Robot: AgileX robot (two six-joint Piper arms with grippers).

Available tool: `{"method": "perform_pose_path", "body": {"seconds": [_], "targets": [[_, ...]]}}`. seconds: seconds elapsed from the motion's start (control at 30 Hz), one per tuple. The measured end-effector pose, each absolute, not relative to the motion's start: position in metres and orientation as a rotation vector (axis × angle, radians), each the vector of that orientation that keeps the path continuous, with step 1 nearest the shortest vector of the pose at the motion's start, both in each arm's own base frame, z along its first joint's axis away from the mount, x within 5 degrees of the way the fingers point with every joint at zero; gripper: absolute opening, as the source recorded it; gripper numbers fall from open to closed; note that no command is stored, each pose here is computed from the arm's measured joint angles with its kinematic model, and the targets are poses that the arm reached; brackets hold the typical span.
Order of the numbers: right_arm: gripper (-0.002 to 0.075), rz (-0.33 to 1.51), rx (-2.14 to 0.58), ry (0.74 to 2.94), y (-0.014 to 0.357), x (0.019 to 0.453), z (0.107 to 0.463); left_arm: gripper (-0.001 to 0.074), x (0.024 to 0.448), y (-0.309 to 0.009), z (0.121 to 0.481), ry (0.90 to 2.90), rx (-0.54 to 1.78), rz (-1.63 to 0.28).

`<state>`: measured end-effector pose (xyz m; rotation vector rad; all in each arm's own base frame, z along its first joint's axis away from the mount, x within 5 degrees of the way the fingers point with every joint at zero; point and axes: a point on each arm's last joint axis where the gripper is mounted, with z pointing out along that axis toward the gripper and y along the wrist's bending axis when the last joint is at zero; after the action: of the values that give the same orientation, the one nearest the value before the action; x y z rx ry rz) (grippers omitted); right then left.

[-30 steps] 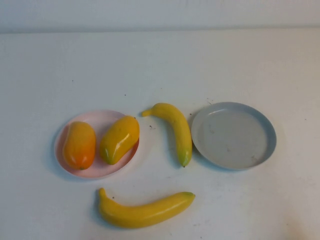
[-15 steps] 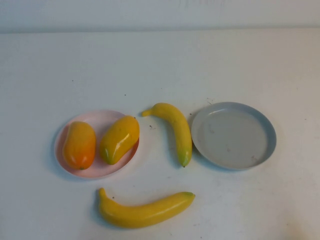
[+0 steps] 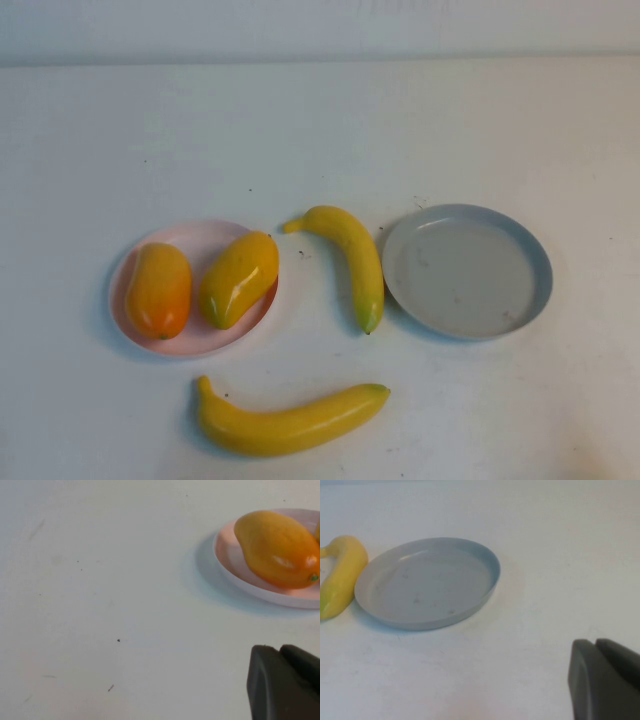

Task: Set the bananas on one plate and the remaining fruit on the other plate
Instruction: Put another type of fruit in the right plate

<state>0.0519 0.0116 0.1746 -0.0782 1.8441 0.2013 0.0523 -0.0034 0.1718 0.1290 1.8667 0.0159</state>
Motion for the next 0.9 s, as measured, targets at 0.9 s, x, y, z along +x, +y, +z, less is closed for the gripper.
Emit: {"method": "perform_pose_path", "body": {"seconds": [0.9], "targets": [[-0.0017, 0.713, 0.137, 1.895, 0.036, 0.065, 0.266, 0.0002, 0.052, -0.003, 0.172, 1.867, 0.129, 0.016]]}}
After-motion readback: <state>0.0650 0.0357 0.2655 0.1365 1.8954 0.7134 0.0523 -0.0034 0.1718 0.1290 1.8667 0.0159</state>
